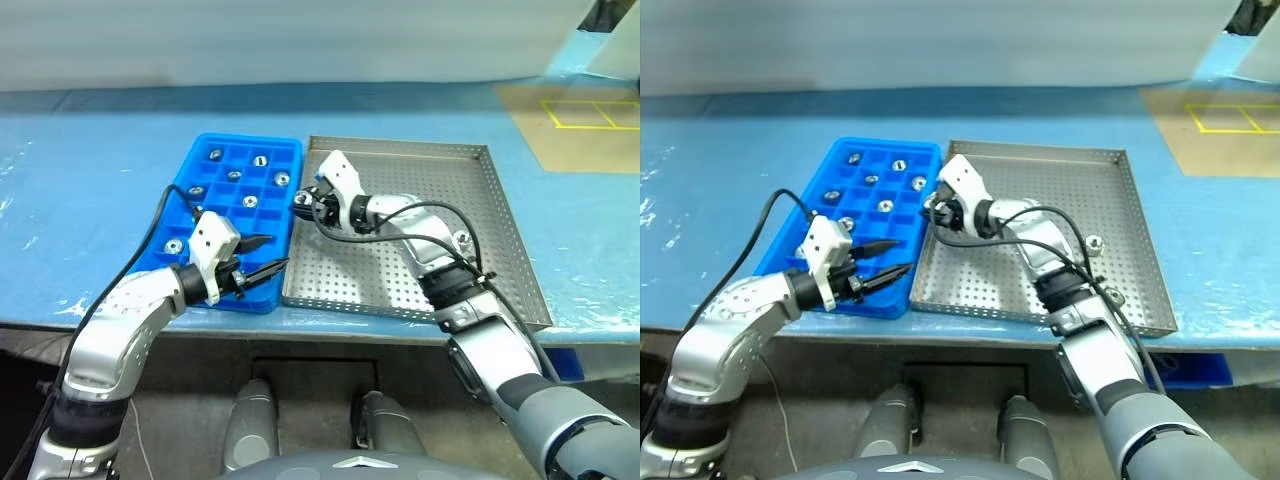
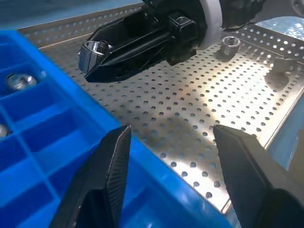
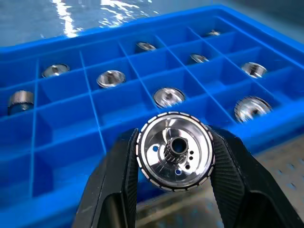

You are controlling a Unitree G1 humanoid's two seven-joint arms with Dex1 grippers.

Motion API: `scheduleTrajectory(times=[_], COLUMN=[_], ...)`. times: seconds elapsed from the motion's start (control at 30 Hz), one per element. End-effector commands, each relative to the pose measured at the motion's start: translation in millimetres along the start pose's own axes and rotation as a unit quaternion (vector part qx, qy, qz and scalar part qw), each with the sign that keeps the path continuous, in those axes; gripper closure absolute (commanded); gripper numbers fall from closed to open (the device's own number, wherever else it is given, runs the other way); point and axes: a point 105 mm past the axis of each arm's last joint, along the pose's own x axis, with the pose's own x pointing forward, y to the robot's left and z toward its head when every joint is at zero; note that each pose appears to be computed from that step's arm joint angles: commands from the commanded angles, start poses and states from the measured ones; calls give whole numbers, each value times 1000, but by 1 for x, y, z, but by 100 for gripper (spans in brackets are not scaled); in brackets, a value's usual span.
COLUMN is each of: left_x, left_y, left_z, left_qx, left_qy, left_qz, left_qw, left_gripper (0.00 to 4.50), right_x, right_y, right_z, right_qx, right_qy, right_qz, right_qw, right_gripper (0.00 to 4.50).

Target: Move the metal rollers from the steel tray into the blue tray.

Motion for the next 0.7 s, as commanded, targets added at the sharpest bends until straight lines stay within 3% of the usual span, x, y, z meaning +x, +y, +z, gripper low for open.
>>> scheduleTrajectory(times=[0.03, 0.3, 0.67, 0.7], left_x=[-14, -26, -26, -26], left_y=[-9, -17, -14, -14], left_z=[16, 11, 12, 12], left_qx=[9, 7, 9, 10], left_qy=[-24, -11, -11, -11], left_qz=[19, 57, 61, 62], left_qw=[999, 998, 998, 998], left_gripper=[160, 160, 160, 160], right_x=[17, 38, 44, 44], right_y=[18, 44, 39, 40], right_z=[28, 17, 2, -1], right_qx=[-41, -62, -68, -65], right_qy=[-35, 10, 33, 37], right_qz=[48, 123, 98, 101], right_qw=[997, 990, 992, 992], right_gripper=[285, 285, 285, 250])
